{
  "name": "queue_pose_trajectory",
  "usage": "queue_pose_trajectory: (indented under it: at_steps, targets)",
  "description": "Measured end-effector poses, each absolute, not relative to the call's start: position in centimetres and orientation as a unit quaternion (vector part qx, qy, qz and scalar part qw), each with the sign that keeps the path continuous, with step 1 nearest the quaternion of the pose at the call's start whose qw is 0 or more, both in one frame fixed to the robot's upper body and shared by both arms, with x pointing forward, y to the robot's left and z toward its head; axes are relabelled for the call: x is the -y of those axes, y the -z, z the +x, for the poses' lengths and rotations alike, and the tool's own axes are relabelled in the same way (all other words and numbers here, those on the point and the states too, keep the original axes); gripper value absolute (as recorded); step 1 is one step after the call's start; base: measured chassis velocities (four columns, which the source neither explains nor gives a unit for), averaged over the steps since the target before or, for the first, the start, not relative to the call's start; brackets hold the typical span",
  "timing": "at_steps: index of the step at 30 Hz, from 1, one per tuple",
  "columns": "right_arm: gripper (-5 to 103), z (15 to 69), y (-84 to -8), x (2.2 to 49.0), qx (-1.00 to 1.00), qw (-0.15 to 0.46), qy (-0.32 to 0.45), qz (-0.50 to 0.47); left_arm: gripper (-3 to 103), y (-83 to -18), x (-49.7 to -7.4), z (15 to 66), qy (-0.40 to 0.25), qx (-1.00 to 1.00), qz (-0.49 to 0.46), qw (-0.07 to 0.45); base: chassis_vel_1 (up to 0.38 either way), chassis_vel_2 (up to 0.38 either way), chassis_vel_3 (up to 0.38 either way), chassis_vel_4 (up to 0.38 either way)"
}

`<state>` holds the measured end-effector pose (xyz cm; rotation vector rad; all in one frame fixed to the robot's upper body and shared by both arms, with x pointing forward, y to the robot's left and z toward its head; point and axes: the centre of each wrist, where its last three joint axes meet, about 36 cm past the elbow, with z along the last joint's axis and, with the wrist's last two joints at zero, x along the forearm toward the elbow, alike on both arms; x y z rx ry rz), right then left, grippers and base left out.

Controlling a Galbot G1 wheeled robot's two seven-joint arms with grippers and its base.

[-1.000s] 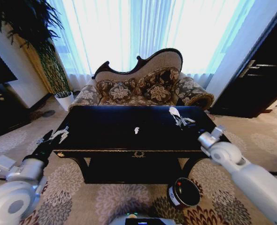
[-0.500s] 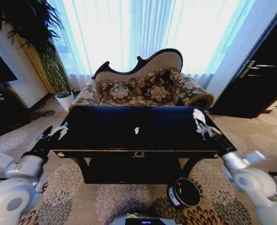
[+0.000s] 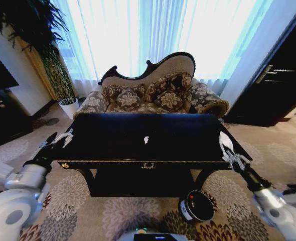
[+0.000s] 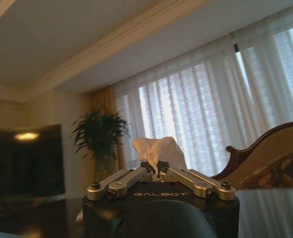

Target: Move to the front of the table and place the trash on the table into the trash bin.

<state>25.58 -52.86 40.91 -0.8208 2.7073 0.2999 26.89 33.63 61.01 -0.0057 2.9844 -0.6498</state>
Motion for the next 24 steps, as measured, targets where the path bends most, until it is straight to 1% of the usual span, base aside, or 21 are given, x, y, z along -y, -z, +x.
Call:
queue_pose_trajectory:
  at_steps: [4,5,6,9,13,19,22,24]
  targets:
    - [1,23.0,-37.8,56.5,-0.95,0.119,-0.098,-0.273,100,-61.2,-33.6,27.0,0.21,-0.977,0.002,0.049,0.0,0.0,0.0,0.0]
    - [1,23.0,-37.8,56.5,-0.95,0.119,-0.098,-0.273,100,-61.2,-33.6,27.0,0.21,-0.977,0.002,0.049,0.0,0.0,0.0,0.0]
    - [1,22.1,-36.1,57.1,-0.956,0.099,-0.094,-0.26,100,-61.3,-33.6,27.1,0.21,-0.976,0.003,0.051,0.0,0.0,0.0,0.0]
    - [1,21.3,-33.8,56.8,-0.96,0.077,-0.097,-0.25,100,-61.3,-33.5,27.1,0.211,-0.976,0.005,0.051,0.0,0.0,0.0,0.0]
    - [1,20.1,-28.9,54.4,-0.962,0.046,-0.134,-0.233,100,-61.4,-33.5,27.2,0.208,-0.977,0.005,0.052,0.0,0.0,0.0,0.0]
    - [1,19.6,-25.3,53.7,-0.963,0.012,-0.144,-0.226,100,-61.5,-33.9,27.0,0.202,-0.978,-0.001,0.055,0.0,0.0,0.0,0.0]
    - [1,18.6,-22.1,53.8,-0.969,-0.044,-0.127,-0.207,100,-61.5,-34.1,26.8,0.201,-0.978,-0.006,0.054,0.0,0.0,0.0,0.0]
    - [1,18.7,-20.4,53.4,-0.973,-0.092,-0.107,-0.184,100,-61.5,-34.2,26.7,0.2,-0.978,-0.01,0.054,0.0,0.0,0.0,0.0]
